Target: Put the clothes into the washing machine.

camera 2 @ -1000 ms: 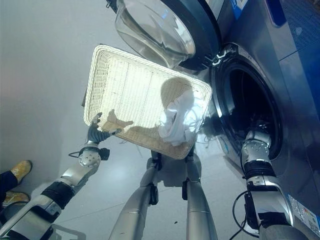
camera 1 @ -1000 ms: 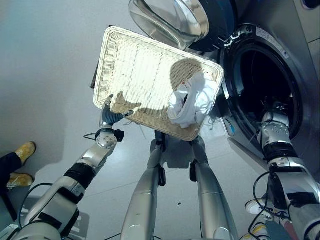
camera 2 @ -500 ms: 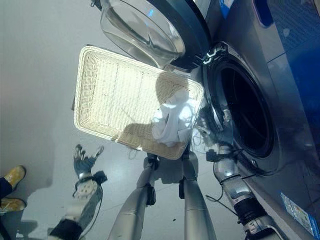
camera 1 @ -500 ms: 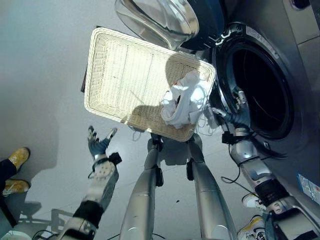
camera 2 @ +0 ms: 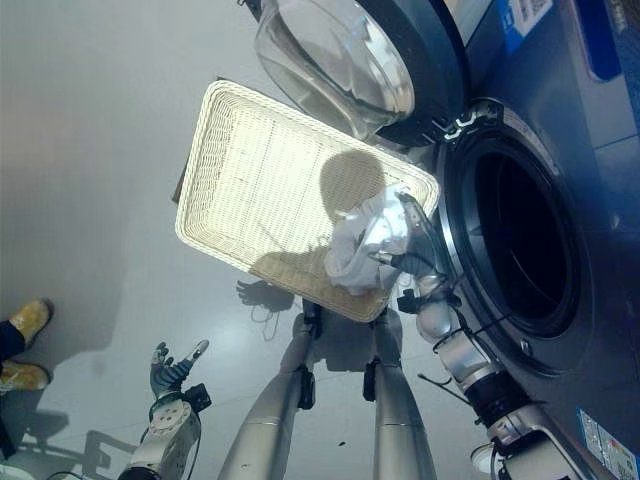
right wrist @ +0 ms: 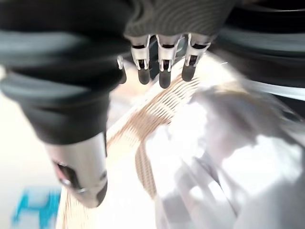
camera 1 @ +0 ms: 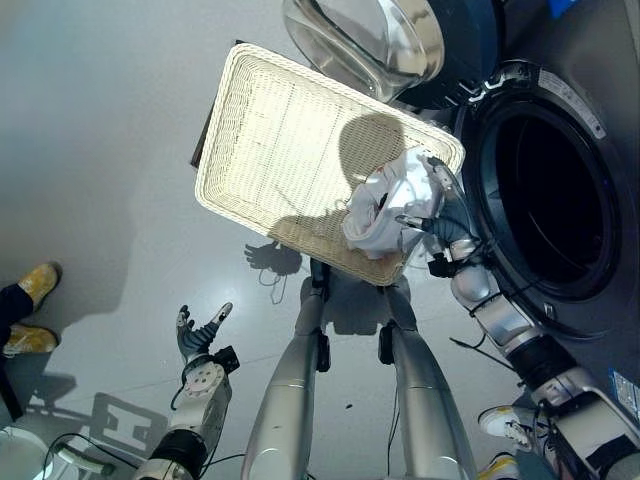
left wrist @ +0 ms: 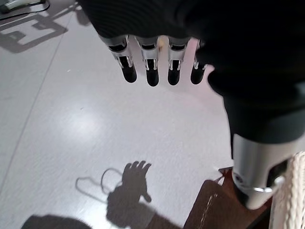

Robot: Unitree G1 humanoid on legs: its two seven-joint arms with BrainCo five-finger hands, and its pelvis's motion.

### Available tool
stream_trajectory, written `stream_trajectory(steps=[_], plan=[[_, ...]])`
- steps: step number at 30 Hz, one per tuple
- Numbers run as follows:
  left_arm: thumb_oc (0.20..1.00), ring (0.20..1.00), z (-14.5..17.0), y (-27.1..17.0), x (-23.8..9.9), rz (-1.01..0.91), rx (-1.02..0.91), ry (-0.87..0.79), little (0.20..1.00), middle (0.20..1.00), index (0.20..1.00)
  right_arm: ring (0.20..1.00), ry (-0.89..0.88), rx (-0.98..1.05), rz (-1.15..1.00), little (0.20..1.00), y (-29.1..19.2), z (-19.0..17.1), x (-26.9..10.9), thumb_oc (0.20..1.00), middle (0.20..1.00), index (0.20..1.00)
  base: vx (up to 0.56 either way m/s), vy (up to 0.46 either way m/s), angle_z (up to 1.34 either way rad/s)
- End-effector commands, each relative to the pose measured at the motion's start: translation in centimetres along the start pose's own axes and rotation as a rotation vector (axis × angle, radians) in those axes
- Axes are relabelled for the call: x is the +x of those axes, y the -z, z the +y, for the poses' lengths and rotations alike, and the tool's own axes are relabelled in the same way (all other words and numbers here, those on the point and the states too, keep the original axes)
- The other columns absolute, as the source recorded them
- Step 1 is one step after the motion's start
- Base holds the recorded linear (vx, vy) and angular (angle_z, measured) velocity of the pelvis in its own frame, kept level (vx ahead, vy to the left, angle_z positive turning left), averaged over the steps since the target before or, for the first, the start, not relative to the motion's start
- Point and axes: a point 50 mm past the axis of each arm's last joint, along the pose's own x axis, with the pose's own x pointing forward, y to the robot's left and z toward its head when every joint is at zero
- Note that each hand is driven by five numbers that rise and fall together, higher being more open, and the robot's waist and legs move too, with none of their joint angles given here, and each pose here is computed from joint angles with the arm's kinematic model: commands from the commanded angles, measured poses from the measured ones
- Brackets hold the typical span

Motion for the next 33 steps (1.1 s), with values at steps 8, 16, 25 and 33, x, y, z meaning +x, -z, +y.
stream_trajectory(steps=[8, 16, 25, 33], plan=[[1.000, 1.000, -0.5, -1.8, 1.5, -0.051, 0.108, 0.122, 1.000, 1.000, 1.000, 1.000, -0.450, -0.440, 0.421, 1.000, 6.6, 0.3, 1.8, 1.000, 1.000, 1.000, 0.01, -0.038, 0.15], [1.000, 1.000, -2.4, -2.6, 1.2, -0.086, 0.175, 0.209, 1.000, 1.000, 1.000, 1.000, -0.730, -0.508, 0.990, 1.000, 12.6, -1.4, -1.6, 1.000, 1.000, 1.000, 0.02, -0.046, 0.17], [1.000, 1.000, -3.5, -3.0, 0.5, -0.106, 0.176, 0.262, 1.000, 1.000, 1.000, 1.000, -0.788, -0.537, 0.993, 1.000, 12.9, -1.8, -1.7, 1.000, 1.000, 1.000, 0.01, -0.002, 0.18], [1.000, 1.000, -4.5, -3.0, 0.0, -0.103, 0.148, 0.289, 1.000, 1.000, 1.000, 0.200, -0.837, -0.445, 0.904, 0.200, 12.3, -0.2, -1.8, 0.200, 0.200, 0.200, 0.00, 0.006, 0.01]])
